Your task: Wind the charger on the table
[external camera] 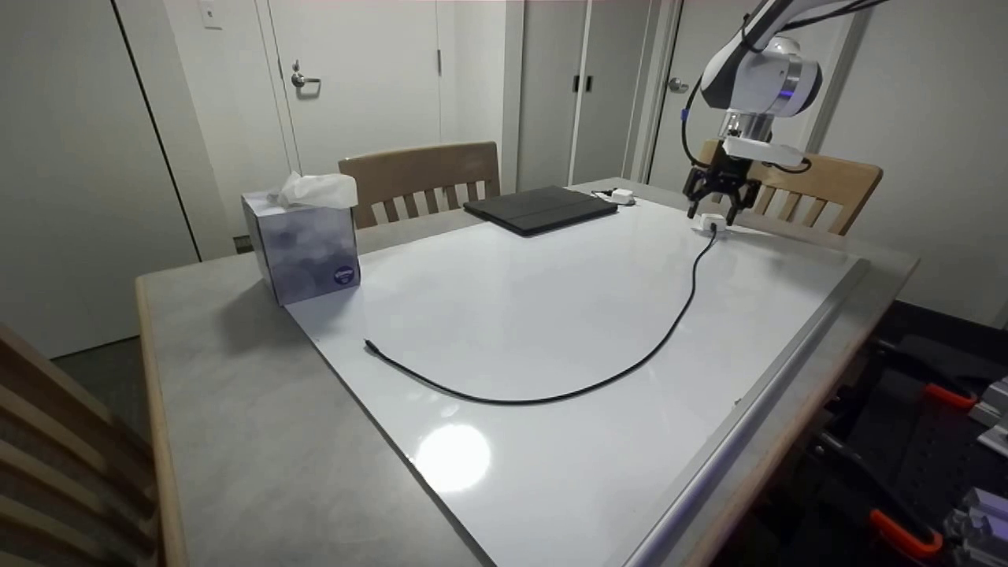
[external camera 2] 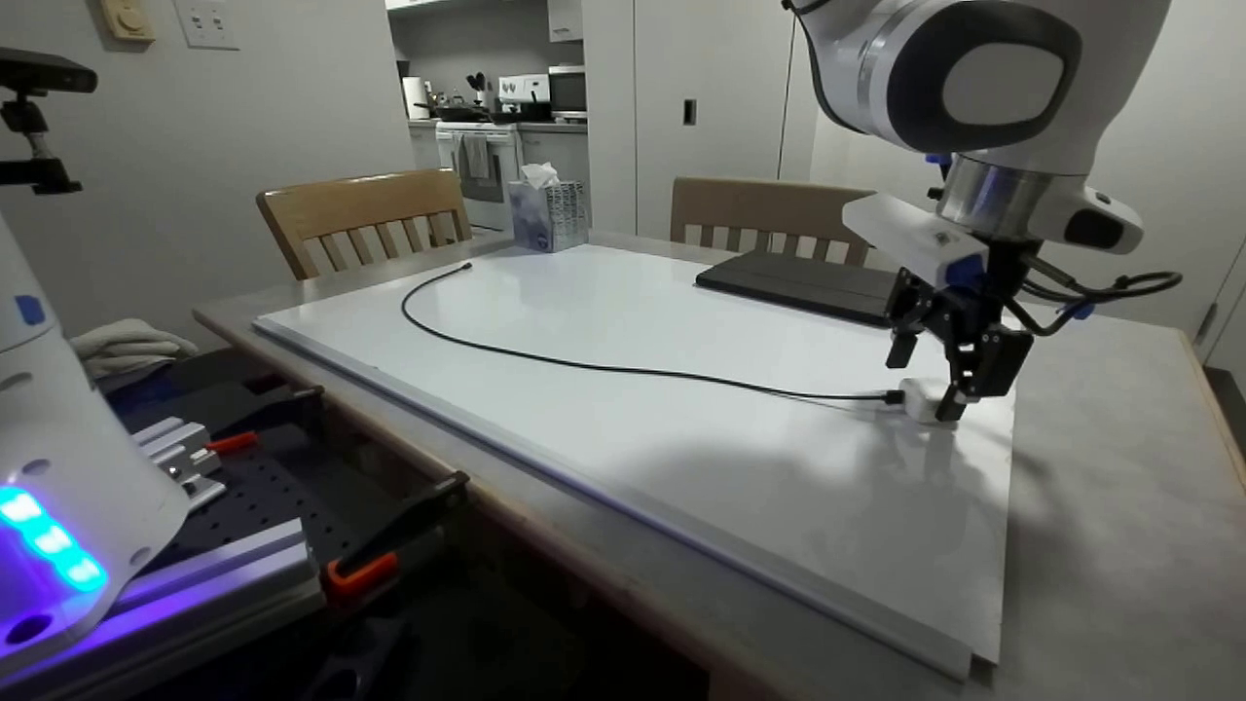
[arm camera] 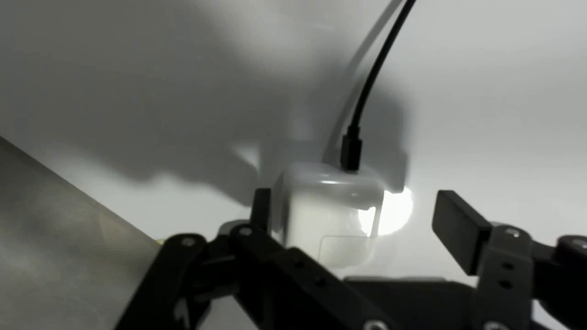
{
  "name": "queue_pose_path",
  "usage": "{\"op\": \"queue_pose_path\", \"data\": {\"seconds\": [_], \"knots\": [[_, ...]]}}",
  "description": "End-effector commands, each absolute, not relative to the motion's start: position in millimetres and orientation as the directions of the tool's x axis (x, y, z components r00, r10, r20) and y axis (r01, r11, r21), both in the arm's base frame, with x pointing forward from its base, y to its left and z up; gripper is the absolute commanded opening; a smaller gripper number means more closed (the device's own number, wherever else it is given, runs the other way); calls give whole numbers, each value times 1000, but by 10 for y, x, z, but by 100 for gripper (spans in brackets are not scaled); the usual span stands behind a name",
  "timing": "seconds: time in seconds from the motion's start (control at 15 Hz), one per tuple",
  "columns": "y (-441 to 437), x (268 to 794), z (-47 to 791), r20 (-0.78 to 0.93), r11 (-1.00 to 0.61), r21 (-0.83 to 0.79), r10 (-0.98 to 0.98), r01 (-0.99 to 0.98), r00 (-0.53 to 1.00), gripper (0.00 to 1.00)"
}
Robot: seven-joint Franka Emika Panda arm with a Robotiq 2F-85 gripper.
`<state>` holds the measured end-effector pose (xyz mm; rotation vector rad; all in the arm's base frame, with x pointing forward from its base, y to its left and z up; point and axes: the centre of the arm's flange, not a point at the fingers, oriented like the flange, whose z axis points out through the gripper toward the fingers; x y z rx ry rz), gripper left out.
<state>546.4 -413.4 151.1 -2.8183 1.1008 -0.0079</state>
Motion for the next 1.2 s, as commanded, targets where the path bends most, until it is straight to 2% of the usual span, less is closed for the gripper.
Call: {"op": "queue_pose_path", "data": {"seconds": [0.0, 0.33, 0.53, 0.93, 1.0, 1.13], "knots": [[-4074, 5350, 1535, -29, -729, -88, -680, -679, 733, 59], [-4035, 5341, 1515, -36, -748, -59, -660, -661, 751, 27], [-3877, 5440, 1496, -94, -834, 40, -551, -550, 829, 27], [-3435, 5650, 1525, -151, -963, 49, -268, -264, 951, 27], [-3595, 5712, 1514, -115, -935, 53, -355, -351, 928, 52], [-3511, 5760, 1514, -122, -951, 57, -308, -303, 943, 52]]}}
